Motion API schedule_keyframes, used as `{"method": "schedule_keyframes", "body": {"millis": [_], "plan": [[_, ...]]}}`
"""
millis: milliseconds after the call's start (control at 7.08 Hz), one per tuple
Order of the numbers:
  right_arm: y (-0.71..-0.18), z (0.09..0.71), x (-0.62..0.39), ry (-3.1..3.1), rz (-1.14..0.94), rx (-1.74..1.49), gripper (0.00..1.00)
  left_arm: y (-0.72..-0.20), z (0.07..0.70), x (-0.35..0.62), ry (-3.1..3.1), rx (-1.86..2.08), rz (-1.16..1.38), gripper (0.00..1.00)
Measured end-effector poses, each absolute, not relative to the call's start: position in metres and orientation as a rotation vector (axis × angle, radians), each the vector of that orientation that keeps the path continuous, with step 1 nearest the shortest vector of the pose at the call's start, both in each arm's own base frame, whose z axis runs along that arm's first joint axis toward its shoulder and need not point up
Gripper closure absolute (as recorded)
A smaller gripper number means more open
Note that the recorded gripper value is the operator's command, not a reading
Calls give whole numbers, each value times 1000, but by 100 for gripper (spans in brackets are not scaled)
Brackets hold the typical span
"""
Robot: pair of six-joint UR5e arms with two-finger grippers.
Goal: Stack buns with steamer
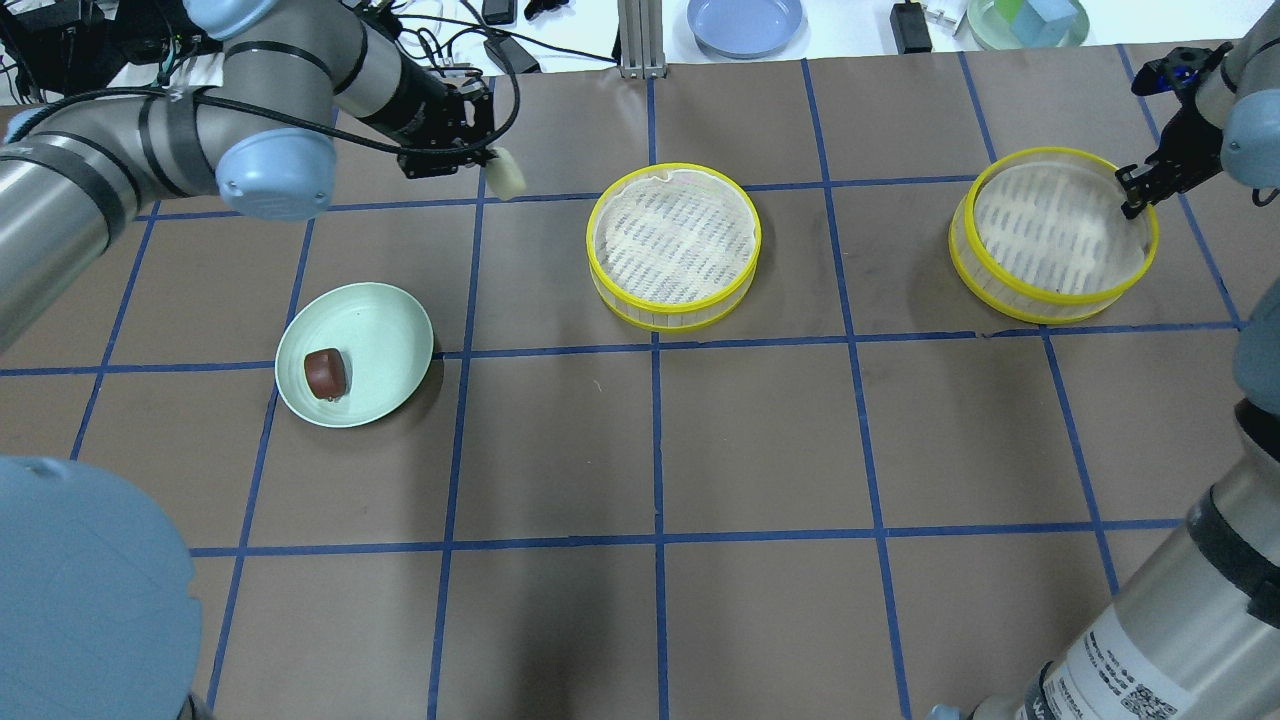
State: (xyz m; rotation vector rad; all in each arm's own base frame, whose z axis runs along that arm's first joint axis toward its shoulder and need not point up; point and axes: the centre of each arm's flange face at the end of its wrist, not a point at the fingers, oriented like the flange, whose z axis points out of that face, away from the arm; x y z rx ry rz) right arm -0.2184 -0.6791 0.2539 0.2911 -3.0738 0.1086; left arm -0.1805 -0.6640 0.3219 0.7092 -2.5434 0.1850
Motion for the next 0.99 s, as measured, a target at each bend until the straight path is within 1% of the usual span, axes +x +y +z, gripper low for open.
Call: {"method": "schedule_keyframes", "body": {"millis": [141,283,424,565,707,989], "plan": [[-677,269,-208,-3081,109,275,100,-659,303,-211,-2524,700,146,100],[-676,283,-194,-3085,110,264,100,-655,284,-236,-2525,681,119,95],[-675,297,-179,-3084,118,254,100,-652,267,-253,-2531,665,106,4],[-675,306,-169,-3086,121,235,100,-650,251,-261,-2539,661,91,0],[-674,314,-159,-3086,125,223,100,-647,240,-265,-2543,659,74,0],[-673,330,-132,-3086,130,208,100,-645,241,-269,-2537,653,69,0]]}}
